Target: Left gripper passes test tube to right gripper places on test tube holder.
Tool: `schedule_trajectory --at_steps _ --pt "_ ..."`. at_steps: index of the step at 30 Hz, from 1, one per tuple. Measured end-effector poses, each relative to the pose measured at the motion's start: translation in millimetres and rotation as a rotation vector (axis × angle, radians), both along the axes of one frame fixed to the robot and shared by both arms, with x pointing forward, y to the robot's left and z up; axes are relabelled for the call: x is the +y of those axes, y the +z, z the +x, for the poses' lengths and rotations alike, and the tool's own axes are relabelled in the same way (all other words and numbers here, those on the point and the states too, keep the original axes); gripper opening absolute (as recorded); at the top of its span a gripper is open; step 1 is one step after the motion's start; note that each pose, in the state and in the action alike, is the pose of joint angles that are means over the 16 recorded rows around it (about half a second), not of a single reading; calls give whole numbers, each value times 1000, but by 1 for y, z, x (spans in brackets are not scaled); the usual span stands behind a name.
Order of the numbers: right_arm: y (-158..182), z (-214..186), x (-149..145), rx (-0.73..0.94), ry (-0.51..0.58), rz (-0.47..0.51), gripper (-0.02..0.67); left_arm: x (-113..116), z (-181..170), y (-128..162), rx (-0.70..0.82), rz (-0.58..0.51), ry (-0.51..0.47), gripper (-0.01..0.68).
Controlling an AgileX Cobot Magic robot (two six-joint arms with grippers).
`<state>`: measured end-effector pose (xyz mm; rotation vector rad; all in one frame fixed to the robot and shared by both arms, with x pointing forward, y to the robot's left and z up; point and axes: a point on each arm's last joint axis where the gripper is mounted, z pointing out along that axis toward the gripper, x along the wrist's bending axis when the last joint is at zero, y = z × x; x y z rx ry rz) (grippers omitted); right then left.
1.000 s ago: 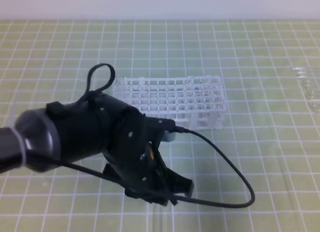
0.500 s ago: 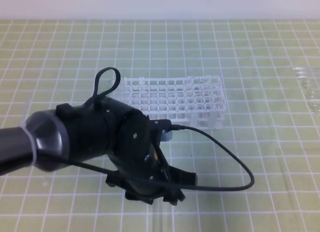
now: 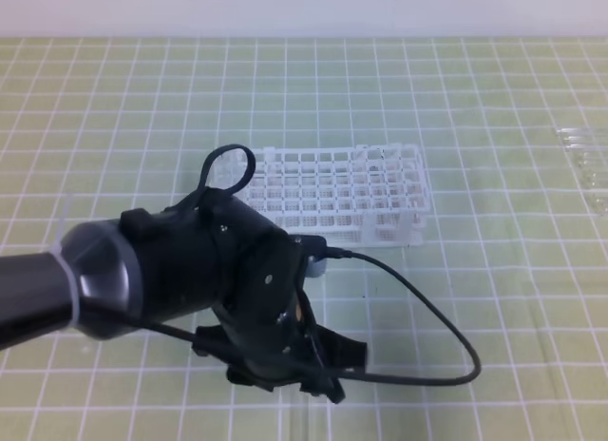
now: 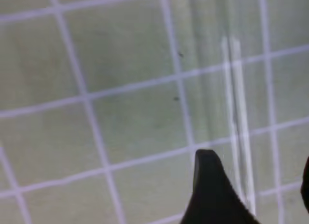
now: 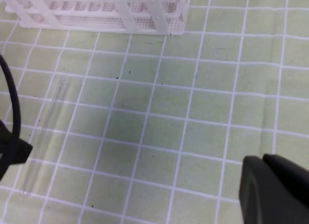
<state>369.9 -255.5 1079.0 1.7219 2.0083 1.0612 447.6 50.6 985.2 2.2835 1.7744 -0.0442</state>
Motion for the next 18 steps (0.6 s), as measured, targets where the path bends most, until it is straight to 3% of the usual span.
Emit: schedule_trajectory --at_steps 18 --pt "0 0 1 4 0 14 -16 -13 11 3 -24 55 -34 357"
